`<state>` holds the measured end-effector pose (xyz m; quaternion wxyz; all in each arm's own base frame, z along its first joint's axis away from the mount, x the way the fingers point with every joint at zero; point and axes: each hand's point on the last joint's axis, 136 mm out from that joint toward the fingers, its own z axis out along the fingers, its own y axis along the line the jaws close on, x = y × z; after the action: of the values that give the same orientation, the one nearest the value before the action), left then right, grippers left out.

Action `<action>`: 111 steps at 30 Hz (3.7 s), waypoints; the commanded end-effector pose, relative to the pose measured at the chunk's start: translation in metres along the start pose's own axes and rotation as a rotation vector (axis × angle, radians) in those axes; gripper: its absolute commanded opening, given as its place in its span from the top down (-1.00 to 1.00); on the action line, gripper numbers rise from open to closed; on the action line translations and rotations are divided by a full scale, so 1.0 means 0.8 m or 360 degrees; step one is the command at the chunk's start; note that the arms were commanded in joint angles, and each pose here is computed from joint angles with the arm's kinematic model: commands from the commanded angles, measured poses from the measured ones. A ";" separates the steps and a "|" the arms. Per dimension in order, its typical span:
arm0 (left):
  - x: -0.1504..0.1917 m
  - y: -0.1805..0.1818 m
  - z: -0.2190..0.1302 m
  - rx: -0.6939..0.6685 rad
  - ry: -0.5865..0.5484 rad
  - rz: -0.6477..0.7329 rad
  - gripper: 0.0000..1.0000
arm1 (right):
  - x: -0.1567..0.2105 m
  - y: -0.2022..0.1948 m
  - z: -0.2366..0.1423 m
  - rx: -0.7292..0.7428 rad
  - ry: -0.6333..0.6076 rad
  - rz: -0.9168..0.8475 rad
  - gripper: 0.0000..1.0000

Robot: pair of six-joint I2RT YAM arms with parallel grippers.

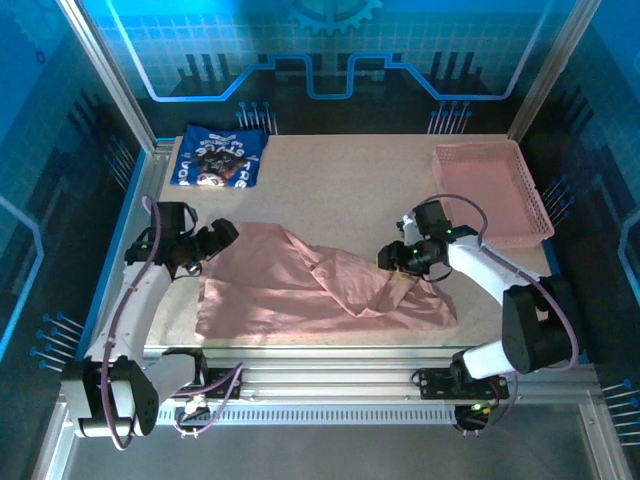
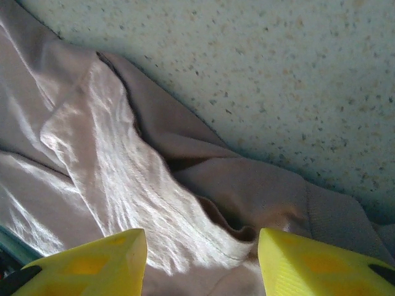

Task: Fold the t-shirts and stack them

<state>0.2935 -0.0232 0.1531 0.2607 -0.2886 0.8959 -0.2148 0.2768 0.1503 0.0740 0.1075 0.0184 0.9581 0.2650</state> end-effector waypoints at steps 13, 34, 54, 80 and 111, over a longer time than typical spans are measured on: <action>-0.003 -0.010 -0.011 0.0031 -0.0026 0.0068 -0.87 | 0.017 -0.013 0.015 -0.0085 0.0067 0.0091 0.10; 0.004 0.006 -0.004 -0.0033 -0.0016 0.0074 -0.87 | -0.009 0.002 0.002 -0.0100 0.0011 0.0025 1.00; -0.035 0.048 0.033 -0.0443 0.0198 0.0077 -0.84 | -0.203 -0.006 -0.082 0.0396 -0.0387 -0.0297 1.00; -0.131 0.096 0.156 -0.0647 0.0189 -0.0010 -0.53 | -0.379 0.032 -0.065 0.1099 -0.0974 -0.0860 1.00; -0.109 0.109 0.210 -0.0523 0.0380 0.0018 0.79 | -0.376 0.027 -0.034 0.1098 -0.0849 -0.0767 1.00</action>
<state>0.4277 0.0604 0.0169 0.1259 -0.3042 0.9398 -0.0913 0.5670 0.1279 0.1583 0.3907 -0.1209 0.9056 -0.1126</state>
